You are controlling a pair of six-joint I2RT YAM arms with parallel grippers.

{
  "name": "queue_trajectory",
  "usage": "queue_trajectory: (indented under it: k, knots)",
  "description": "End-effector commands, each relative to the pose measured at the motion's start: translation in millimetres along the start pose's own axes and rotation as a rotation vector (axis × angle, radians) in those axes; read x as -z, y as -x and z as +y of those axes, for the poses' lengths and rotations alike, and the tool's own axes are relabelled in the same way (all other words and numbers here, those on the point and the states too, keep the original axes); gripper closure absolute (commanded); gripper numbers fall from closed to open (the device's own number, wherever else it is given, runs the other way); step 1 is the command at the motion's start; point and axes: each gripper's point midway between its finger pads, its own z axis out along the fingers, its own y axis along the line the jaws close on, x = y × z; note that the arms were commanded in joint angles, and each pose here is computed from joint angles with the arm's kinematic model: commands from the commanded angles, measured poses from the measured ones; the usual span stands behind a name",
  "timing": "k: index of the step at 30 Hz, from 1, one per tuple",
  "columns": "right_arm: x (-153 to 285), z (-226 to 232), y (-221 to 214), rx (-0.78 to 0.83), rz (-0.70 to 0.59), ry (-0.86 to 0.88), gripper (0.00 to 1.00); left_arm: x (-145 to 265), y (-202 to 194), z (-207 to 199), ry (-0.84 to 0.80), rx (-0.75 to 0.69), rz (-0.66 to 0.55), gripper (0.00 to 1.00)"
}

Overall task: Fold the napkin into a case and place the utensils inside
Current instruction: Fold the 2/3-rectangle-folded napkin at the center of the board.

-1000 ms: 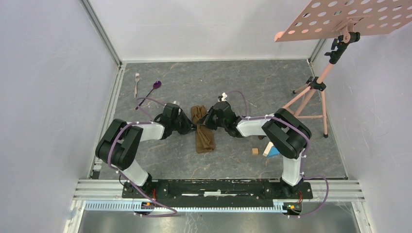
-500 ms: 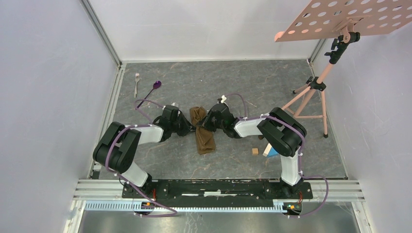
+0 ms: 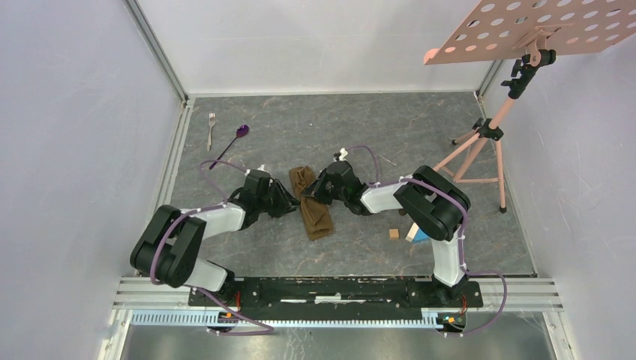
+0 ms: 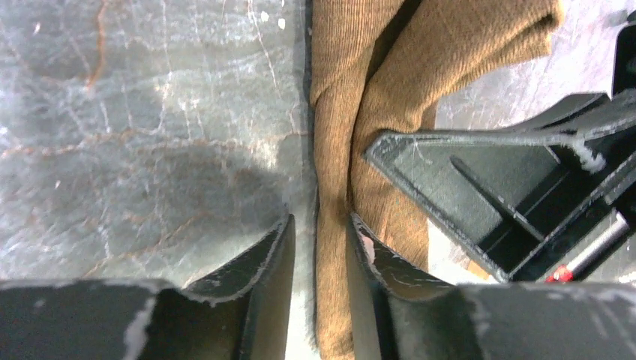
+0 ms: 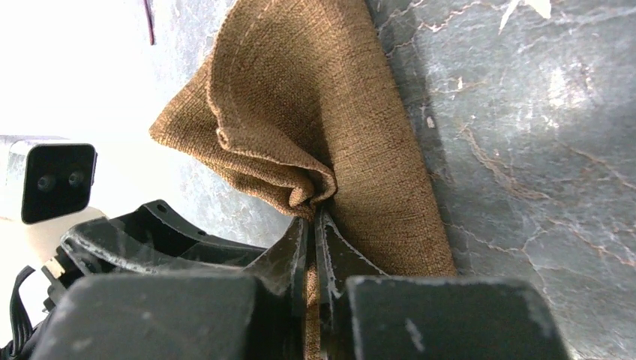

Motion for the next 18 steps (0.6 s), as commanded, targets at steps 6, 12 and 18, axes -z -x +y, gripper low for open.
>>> queue_trajectory:
  k: [6, 12, 18]
  knots:
    - [4, 18, -7, 0.111, 0.035, 0.118, 0.84, 40, 14, 1, 0.029, -0.036, -0.060, 0.39]
    - [4, 18, -5, 0.328, 0.043, 0.094, 0.68, 64, 45, -15, 0.062, -0.065, -0.094, 0.34]
    - [8, 37, 0, 0.650, 0.047, 0.150, 0.47, 75, 68, -20, 0.050, -0.046, -0.125, 0.37]
